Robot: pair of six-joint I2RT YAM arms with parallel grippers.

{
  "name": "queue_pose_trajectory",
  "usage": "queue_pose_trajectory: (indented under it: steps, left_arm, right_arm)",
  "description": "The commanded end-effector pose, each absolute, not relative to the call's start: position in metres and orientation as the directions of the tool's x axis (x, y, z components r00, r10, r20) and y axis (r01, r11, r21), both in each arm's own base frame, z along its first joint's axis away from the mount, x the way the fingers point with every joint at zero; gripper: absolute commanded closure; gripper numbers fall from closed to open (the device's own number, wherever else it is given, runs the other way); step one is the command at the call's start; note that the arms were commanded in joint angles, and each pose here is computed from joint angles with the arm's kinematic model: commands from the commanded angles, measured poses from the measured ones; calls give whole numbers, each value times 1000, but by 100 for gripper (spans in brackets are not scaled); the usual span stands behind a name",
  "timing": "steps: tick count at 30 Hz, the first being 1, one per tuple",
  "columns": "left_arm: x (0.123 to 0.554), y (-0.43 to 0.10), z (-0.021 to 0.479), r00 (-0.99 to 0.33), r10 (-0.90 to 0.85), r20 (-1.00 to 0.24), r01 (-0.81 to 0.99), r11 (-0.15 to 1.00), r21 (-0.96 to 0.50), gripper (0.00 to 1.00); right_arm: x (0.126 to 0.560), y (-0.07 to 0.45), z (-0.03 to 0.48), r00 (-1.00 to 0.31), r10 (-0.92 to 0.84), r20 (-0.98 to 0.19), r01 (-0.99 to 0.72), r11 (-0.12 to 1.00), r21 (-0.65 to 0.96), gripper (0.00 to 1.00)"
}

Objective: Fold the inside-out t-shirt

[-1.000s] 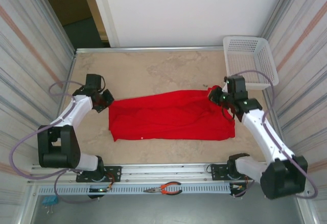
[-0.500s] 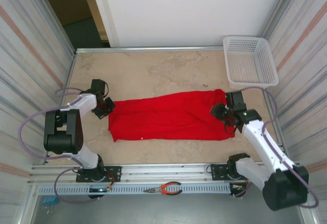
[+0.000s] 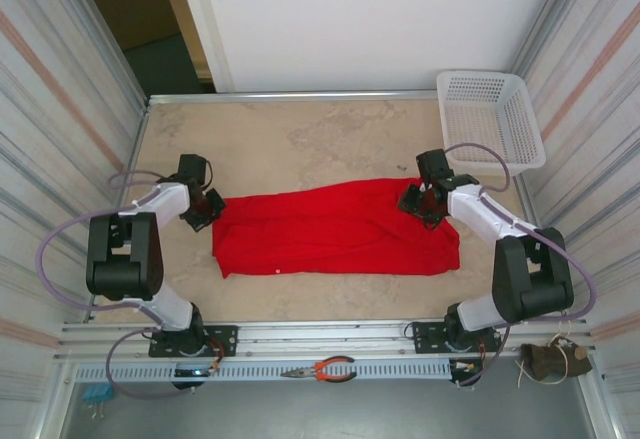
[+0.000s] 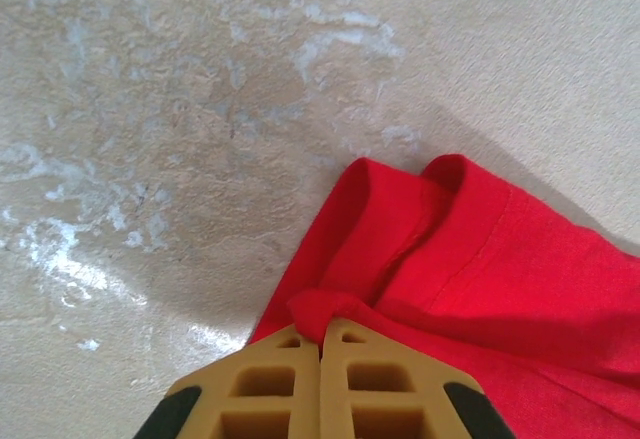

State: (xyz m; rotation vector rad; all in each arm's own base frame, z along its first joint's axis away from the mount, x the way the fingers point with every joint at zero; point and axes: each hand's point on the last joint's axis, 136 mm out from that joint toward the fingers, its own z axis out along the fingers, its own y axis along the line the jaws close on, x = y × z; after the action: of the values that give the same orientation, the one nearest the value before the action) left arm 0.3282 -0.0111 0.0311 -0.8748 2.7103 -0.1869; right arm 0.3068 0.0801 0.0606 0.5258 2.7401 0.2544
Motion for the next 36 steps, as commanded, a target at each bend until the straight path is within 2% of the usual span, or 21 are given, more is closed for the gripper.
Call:
queue_pose_trajectory:
  steps: [1,3,5,6,7,15,20,25,26,27,31,33,36]
  left_arm:
    - [338,-8,37,-775,-579,-252,-539,814,-216,100]
    - [338,-8,38,-775,-579,-252,-539,815,-214,100]
    - [339,-8,38,-778,-575,-252,-535,817,-213,100]
    - [340,-8,37,-779,-574,-252,-535,818,-212,100]
    - [340,-8,37,-781,-572,-250,-533,819,-212,100]
    - [344,-16,41,-786,-570,-240,-515,818,-257,100]
    - [346,-25,43,-794,-560,-237,-495,822,-282,100]
    - [352,-30,46,-809,-538,-237,-468,833,-295,91]
    - [354,-30,48,-811,-532,-242,-462,837,-292,88]
    - [356,-29,53,-815,-522,-251,-452,844,-288,84]
    - [365,-24,88,-816,-482,-318,-408,871,-273,62]
    - [364,-28,116,-803,-477,-357,-380,871,-311,53]
    - [353,-55,141,-798,-466,-382,-320,865,-387,47]
  right_arm:
    - [296,77,44,-867,412,-280,365,908,207,57]
    - [293,76,40,-868,413,-276,371,908,192,72]
    - [293,72,38,-868,410,-280,375,911,171,81]
    - [293,70,39,-870,403,-284,372,914,160,95]
    - [293,68,41,-870,397,-291,369,917,149,100]
    - [284,22,80,-802,465,-375,449,883,136,100]
    - [267,4,75,-771,527,-359,515,846,137,100]
    - [260,2,59,-767,562,-309,542,826,156,100]
    - [259,2,58,-771,562,-300,544,826,150,93]
    - [259,1,58,-772,563,-297,546,825,145,82]
    - [263,0,80,-753,567,-334,539,823,181,73]
    - [267,-2,97,-738,563,-372,529,825,200,62]
    - [274,-8,105,-728,569,-382,530,821,212,40]
